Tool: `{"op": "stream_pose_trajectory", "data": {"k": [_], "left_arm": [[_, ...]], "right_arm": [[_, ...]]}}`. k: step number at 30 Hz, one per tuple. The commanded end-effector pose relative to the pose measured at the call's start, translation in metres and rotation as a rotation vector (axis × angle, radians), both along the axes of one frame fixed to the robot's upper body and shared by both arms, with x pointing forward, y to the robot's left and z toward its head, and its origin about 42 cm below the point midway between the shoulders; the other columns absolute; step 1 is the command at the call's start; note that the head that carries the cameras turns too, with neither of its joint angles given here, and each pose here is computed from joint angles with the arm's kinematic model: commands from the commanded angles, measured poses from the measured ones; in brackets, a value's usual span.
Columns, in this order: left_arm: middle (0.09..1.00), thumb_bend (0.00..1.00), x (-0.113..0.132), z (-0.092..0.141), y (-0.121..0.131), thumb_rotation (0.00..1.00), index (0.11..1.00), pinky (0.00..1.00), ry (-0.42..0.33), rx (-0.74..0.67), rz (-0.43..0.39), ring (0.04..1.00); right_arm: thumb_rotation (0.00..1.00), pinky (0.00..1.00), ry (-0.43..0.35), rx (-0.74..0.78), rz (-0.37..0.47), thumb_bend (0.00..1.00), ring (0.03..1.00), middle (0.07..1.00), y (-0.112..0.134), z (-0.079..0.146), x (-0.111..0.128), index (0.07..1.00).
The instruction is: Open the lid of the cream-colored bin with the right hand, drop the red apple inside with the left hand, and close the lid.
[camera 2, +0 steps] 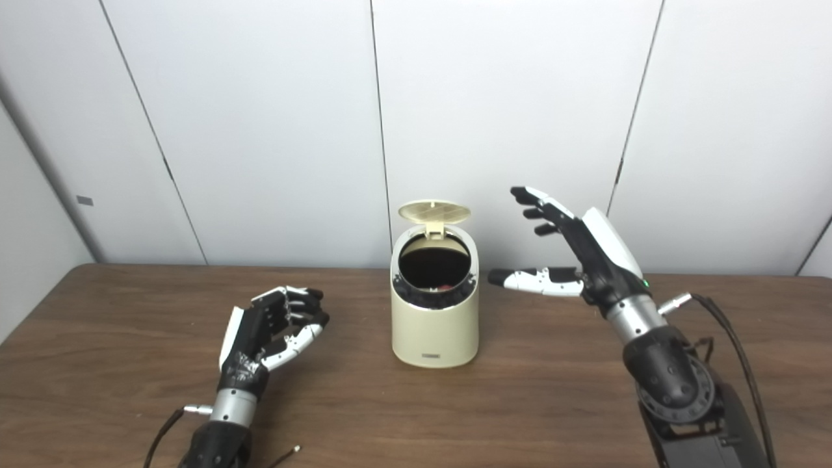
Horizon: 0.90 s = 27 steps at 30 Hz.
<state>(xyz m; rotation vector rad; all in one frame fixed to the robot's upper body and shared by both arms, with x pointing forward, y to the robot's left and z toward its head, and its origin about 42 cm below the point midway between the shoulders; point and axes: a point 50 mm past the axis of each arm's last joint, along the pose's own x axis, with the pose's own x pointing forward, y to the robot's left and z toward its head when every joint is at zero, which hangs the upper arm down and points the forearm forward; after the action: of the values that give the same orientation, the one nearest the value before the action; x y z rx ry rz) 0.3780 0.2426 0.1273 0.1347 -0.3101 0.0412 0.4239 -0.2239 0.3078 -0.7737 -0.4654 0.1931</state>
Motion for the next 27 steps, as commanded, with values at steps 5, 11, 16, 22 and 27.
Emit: {"op": "stream_pose_trajectory", "data": {"k": [5, 11, 16, 22, 27], "left_arm": [[0.668, 0.51, -0.009, -0.026, -0.005, 0.06, 0.499, 0.51, 0.03, -0.038, -0.03, 0.605], [0.671, 0.5, -0.016, -0.046, -0.01, 0.06, 0.498, 0.5, 0.077, -0.038, -0.029, 0.598], [0.671, 0.5, -0.02, -0.054, -0.012, 0.05, 0.499, 0.54, 0.113, -0.028, -0.048, 0.612], [0.671, 0.5, -0.022, -0.06, -0.016, 0.05, 0.498, 0.55, 0.136, -0.035, -0.056, 0.615], [0.671, 0.5, -0.024, -0.063, -0.018, 0.05, 0.498, 0.54, 0.143, -0.028, -0.067, 0.613]], "right_arm": [[0.55, 0.68, -0.068, -0.037, 0.029, 0.7, 0.812, 0.871, 0.012, 0.042, 0.01, 0.874], [0.53, 0.67, -0.082, -0.1, 0.057, 0.67, 0.813, 0.873, 0.029, 0.058, 0.017, 0.878], [0.55, 0.69, -0.07, -0.186, 0.068, 0.67, 0.835, 0.886, 0.043, 0.072, 0.02, 0.882], [0.55, 0.83, -0.074, -0.289, 0.105, 0.62, 0.904, 0.89, 0.053, 0.083, 0.025, 0.875], [0.53, 0.83, -0.078, -0.333, 0.123, 0.64, 0.898, 0.873, 0.06, 0.085, 0.026, 0.835]]}}
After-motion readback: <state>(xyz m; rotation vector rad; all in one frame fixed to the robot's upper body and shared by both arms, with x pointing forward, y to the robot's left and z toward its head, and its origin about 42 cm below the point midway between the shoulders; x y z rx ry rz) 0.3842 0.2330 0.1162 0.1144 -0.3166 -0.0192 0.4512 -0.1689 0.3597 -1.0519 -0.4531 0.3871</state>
